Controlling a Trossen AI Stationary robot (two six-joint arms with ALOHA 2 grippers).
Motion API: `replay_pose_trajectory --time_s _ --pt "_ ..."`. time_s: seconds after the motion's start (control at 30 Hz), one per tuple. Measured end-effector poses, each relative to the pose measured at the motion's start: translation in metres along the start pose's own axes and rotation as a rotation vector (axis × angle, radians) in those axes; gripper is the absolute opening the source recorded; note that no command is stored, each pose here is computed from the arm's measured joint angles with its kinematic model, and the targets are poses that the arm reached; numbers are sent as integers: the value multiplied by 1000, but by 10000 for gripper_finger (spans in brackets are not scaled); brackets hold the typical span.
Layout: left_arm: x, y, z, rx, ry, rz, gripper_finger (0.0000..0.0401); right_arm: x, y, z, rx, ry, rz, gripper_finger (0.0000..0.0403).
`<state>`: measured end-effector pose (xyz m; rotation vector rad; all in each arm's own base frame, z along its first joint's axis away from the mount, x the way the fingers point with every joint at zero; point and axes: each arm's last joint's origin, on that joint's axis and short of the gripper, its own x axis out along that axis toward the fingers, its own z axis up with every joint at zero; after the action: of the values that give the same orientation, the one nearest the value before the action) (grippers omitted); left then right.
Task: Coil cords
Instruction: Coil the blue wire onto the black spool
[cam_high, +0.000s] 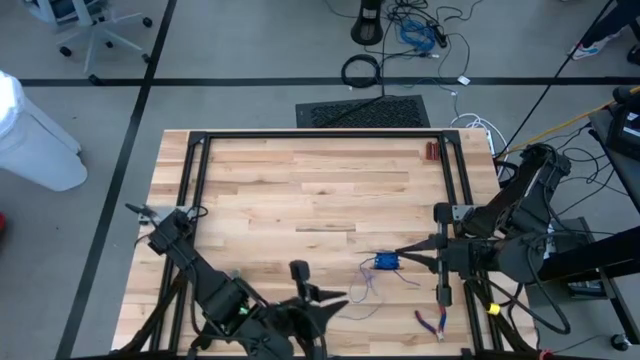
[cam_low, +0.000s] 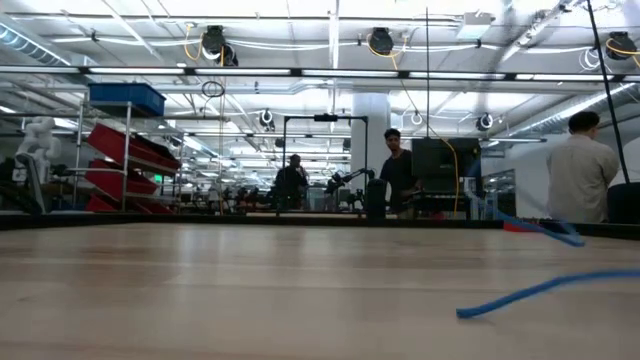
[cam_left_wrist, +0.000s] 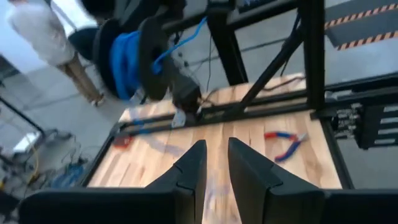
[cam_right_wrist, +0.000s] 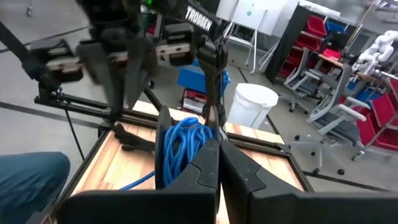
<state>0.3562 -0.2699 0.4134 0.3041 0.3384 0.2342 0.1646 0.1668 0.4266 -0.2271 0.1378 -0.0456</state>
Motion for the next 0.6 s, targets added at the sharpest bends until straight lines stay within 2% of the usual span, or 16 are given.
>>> replay_pose_trajectory --time_s 0.1,0.2,0.33,0.6 --pt "11 -7 4 35 -52 15 73 0 0 1 -6 -10 6 0" --pt "23 -10 9 37 -112 79 73 -3 3 1 -30 -13 20 0" --pt "38 -21 11 101 -175 119 72 -8 7 2 -58 -22 48 0" --pt "63 -33 9 45 -257 228 72 -22 17 7 -77 -75 113 0"
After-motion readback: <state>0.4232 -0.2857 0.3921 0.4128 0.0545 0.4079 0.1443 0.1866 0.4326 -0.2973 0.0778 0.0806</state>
